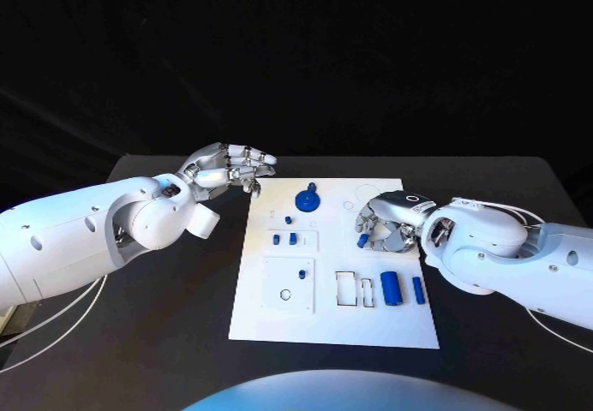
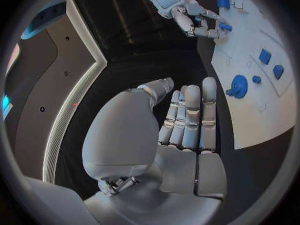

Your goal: Assemble the parts on the task board

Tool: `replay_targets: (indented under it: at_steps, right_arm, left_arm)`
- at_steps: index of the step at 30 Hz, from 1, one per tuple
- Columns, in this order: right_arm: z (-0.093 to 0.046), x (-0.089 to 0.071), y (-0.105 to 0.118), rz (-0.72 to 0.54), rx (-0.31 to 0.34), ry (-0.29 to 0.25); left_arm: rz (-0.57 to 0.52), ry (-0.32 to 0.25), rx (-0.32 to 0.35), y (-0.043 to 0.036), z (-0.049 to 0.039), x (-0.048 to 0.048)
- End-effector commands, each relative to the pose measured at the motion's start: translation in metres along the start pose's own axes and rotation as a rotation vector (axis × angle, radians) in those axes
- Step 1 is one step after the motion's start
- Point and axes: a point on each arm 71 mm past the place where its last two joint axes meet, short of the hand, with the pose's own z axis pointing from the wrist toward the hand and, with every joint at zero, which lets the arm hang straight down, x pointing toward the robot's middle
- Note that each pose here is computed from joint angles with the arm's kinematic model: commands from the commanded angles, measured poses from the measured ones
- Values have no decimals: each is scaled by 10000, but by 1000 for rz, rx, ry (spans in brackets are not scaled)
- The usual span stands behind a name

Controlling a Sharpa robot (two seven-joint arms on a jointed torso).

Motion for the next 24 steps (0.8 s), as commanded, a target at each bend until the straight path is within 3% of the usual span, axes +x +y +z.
replay_targets:
  at_steps: [1,15,24]
  right_arm:
    - [9,16,9,-1,-4,10]
    - [24,28,74,24,-27,-4]
    - [26,36,55,24,-9,2]
  left_arm:
    - [-4,20,5,-7,7,28]
    - [-4,21,4,-7,7,28]
    - [-4,21,3,-6,6,27]
